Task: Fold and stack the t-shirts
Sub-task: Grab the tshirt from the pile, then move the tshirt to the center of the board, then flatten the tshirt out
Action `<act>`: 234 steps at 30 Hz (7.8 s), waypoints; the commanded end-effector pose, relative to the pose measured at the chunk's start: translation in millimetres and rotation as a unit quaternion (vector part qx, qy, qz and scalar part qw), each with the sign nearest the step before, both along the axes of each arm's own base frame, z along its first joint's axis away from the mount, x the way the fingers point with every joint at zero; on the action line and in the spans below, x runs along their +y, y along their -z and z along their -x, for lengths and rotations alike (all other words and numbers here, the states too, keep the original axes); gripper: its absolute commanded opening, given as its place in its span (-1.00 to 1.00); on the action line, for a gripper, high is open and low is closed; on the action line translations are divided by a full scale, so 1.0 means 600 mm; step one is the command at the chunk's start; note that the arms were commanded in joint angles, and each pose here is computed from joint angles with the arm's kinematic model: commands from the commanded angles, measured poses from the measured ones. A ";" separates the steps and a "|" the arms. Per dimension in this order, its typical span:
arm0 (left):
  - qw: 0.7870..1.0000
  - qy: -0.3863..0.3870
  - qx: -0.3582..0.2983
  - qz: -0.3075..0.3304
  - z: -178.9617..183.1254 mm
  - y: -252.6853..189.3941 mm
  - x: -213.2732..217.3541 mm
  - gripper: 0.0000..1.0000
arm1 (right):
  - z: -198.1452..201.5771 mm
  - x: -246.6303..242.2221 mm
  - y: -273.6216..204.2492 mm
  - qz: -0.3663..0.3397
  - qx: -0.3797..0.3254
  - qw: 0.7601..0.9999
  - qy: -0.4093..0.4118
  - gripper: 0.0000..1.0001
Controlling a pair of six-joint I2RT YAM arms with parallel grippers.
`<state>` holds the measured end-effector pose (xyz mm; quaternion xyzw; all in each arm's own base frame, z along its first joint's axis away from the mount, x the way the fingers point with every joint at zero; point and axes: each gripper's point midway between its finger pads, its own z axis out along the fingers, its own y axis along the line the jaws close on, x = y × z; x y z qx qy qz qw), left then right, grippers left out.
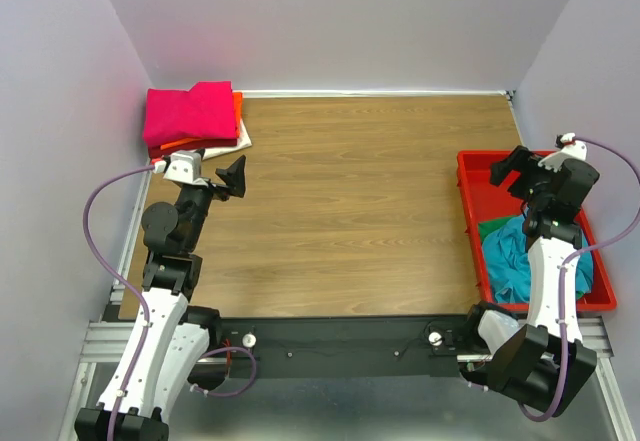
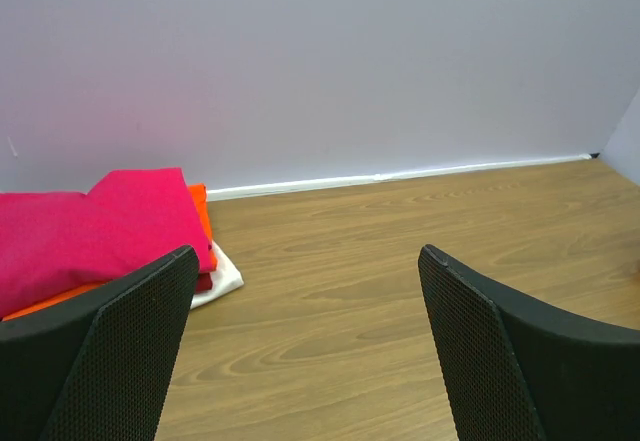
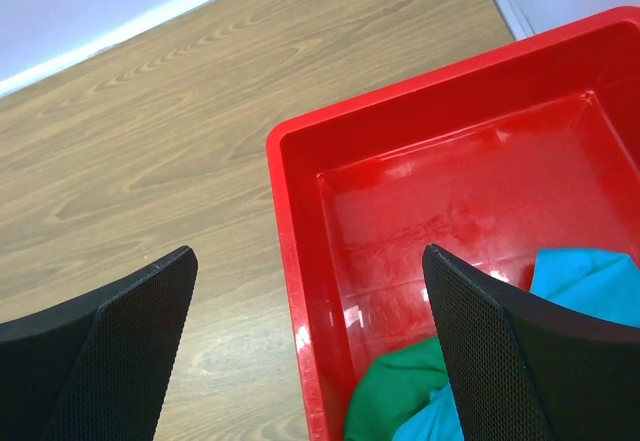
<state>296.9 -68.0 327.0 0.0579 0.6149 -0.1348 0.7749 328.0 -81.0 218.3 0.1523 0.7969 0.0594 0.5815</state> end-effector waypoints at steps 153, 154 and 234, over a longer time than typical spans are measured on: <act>0.887 0.051 0.451 0.088 -0.042 0.372 -0.226 -1.00 | -0.133 0.543 0.129 0.061 0.205 0.785 -0.582 -0.99; 0.908 0.059 0.403 0.096 -0.073 0.290 -0.233 -1.00 | -0.150 0.543 0.090 0.081 0.179 0.790 -0.581 -0.99; 0.840 0.077 0.530 -0.087 -0.238 0.449 -0.167 0.28 | -0.242 0.486 0.319 0.044 0.291 0.793 -0.534 0.56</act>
